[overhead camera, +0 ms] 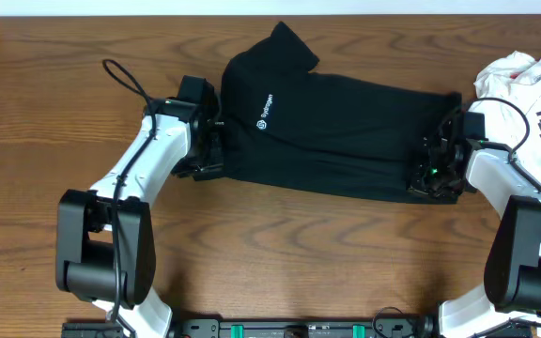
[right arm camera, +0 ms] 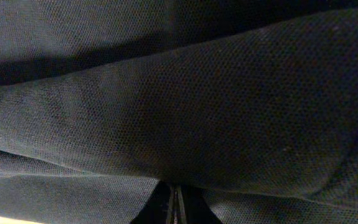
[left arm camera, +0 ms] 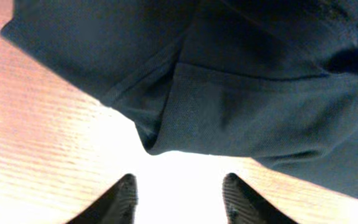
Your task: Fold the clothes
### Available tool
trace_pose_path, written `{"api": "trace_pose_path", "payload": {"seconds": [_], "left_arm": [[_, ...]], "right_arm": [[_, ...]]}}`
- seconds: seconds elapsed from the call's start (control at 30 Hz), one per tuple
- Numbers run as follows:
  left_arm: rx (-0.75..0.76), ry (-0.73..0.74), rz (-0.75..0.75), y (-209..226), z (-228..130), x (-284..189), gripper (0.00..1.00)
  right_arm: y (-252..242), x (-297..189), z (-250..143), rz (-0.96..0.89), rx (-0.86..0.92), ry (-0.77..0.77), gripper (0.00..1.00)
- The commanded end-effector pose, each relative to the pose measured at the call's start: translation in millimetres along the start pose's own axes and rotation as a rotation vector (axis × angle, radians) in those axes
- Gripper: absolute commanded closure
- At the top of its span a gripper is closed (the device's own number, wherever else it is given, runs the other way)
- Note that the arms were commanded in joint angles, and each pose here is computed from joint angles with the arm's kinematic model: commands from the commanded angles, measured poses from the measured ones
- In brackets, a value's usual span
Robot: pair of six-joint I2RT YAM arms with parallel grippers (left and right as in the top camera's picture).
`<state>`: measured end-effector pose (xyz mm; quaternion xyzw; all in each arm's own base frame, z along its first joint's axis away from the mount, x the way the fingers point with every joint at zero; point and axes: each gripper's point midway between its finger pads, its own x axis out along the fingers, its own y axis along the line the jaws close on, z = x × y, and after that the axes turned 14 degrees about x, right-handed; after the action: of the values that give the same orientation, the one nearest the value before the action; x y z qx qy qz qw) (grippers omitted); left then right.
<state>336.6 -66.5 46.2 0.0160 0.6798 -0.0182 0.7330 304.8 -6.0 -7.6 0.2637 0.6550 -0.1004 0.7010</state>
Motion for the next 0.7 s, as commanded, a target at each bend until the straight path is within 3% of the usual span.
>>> {"api": "trace_pose_path", "payload": {"seconds": [0.0, 0.23, 0.43, 0.47, 0.57, 0.67], "left_arm": [[0.097, 0.034, 0.015, 2, -5, 8, 0.43], [0.248, 0.037, 0.013, 1, 0, 24, 0.43], [0.273, 0.024, 0.039, 4, 9, 37, 0.43], [0.273, 0.028, 0.058, 7, 9, 39, 0.46], [0.274, 0.038, 0.085, 12, 8, 40, 0.69], [0.274, 0.041, 0.085, 12, 7, 40, 0.75]], "right_arm": [[-51, 24, -23, -0.206, 0.017, 0.070, 0.93], [-51, 25, -23, -0.205, 0.021, 0.068, 0.89], [-51, 25, -23, -0.206, 0.020, 0.068, 0.83], [-51, 25, -23, -0.206, 0.021, 0.068, 0.82], [-51, 25, -23, -0.206, 0.020, 0.068, 0.80], [-51, 25, -23, -0.206, 0.020, 0.068, 0.80]]}}
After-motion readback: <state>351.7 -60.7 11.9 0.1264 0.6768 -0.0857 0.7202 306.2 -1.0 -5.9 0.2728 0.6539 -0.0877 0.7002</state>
